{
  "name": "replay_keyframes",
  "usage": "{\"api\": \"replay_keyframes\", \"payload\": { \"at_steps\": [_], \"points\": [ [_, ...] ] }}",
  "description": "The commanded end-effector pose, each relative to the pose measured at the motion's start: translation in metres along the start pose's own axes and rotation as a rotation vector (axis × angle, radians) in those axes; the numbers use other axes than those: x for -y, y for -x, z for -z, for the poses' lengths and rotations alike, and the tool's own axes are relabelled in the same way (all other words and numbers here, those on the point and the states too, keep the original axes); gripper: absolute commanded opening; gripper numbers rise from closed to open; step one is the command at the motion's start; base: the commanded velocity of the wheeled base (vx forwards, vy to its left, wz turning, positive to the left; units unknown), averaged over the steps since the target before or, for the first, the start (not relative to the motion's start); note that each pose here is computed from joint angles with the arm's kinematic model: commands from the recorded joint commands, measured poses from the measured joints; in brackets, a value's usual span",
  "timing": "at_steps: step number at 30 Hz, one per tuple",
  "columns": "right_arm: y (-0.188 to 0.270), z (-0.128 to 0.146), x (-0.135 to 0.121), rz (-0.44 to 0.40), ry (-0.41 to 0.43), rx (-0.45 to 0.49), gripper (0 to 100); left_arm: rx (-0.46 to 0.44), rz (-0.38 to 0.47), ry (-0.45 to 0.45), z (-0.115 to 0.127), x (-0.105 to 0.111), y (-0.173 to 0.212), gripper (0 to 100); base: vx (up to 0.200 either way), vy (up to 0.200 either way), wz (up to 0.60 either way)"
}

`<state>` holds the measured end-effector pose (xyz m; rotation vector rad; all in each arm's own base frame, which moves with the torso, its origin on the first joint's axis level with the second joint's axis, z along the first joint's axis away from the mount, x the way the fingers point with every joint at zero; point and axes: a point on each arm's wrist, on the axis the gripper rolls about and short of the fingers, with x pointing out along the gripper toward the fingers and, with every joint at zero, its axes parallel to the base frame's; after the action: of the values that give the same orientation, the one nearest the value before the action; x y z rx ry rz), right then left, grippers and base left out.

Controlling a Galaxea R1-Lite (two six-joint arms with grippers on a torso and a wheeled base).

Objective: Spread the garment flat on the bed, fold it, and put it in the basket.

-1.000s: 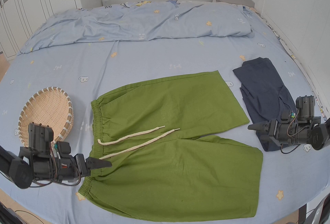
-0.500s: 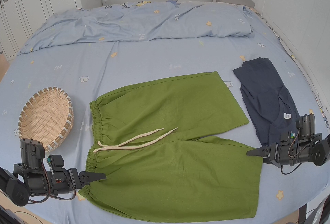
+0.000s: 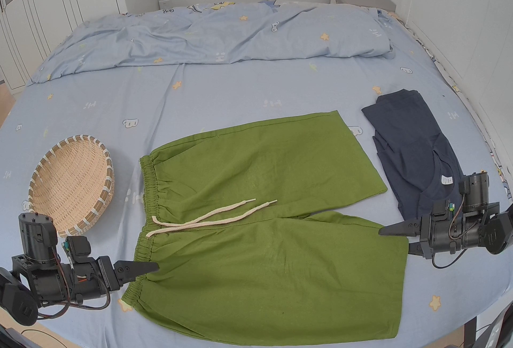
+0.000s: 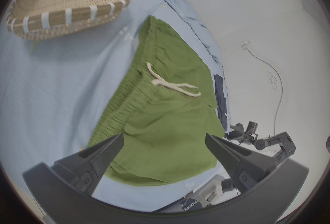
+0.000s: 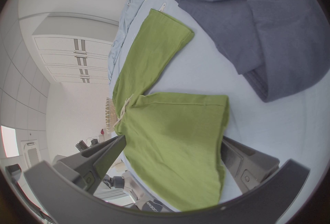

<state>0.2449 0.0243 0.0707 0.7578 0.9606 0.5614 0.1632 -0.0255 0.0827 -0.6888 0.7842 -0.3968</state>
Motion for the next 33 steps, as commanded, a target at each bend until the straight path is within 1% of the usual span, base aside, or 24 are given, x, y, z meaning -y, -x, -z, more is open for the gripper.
{"api": "replay_keyframes", "payload": {
  "at_steps": [1,7,8,9,10,11,12,13,16,17,20,23,24,27,28,31,33],
  "points": [
    [-0.005,-0.01,-0.006,-0.036,0.0,0.002,100,-0.057,0.032,-0.008,0.01,0.007,-0.004,100,0.0,0.0,0.0],
    [-0.015,-0.022,0.004,-0.035,0.016,0.021,100,-0.093,0.023,-0.001,0.015,0.005,-0.006,100,0.0,0.0,0.0],
    [-0.02,-0.028,0.008,-0.046,0.043,0.054,100,-0.115,0.018,0.006,0.019,0.003,-0.007,100,0.0,0.0,0.0],
    [-0.021,-0.029,0.009,-0.052,0.051,0.066,100,-0.128,0.018,0.007,0.02,0.002,-0.008,100,0.0,0.0,0.0],
    [-0.022,-0.03,0.01,-0.06,0.066,0.083,100,-0.16,0.02,0.011,0.023,0.001,-0.011,100,0.0,0.0,0.0],
    [-0.022,-0.03,0.01,-0.06,0.066,0.083,100,-0.16,0.02,0.011,0.023,0.001,-0.011,100,0.0,0.0,0.0],
    [-0.023,-0.03,0.01,-0.076,0.096,0.113,100,-0.222,0.013,0.013,0.029,-0.001,-0.019,100,0.0,0.0,0.0],
    [-0.022,-0.028,0.011,-0.083,0.105,0.124,100,-0.258,0.001,0.018,0.033,-0.004,-0.024,100,0.0,0.0,0.0],
    [-0.02,-0.026,0.009,-0.103,0.133,0.155,100,-0.352,-0.037,0.01,0.042,-0.009,-0.039,100,0.0,0.0,0.0],
    [-0.019,-0.025,0.009,-0.109,0.145,0.168,100,-0.369,-0.045,0.001,0.045,-0.012,-0.042,100,0.0,0.0,0.0],
    [-0.014,-0.022,0.006,-0.125,0.179,0.2,100,-0.365,-0.037,-0.02,0.047,-0.014,-0.043,100,0.0,0.0,0.0],
    [0.0,-0.017,0.002,-0.139,0.217,0.255,100,-0.345,-0.031,-0.024,0.048,-0.016,-0.043,100,0.0,0.0,0.0],
    [0.004,-0.016,0.0,-0.142,0.218,0.266,100,-0.349,-0.034,-0.023,0.049,-0.018,-0.043,100,0.0,0.0,0.0],
    [0.009,-0.014,-0.002,-0.142,0.204,0.281,100,-0.349,-0.036,-0.023,0.049,-0.019,-0.045,100,0.0,0.0,0.0],
    [0.017,-0.01,-0.003,-0.136,0.186,0.295,100,-0.349,-0.036,-0.023,0.049,-0.019,-0.045,100,0.0,0.0,0.0],
    [0.025,-0.005,0.005,-0.107,0.157,0.309,100,-0.35,-0.035,-0.021,0.049,-0.019,-0.045,100,0.0,0.0,0.0],
    [0.031,-0.006,0.011,-0.087,0.142,0.336,100,-0.351,-0.036,-0.019,0.049,-0.019,-0.045,100,0.0,0.0,0.0]
  ]
}}
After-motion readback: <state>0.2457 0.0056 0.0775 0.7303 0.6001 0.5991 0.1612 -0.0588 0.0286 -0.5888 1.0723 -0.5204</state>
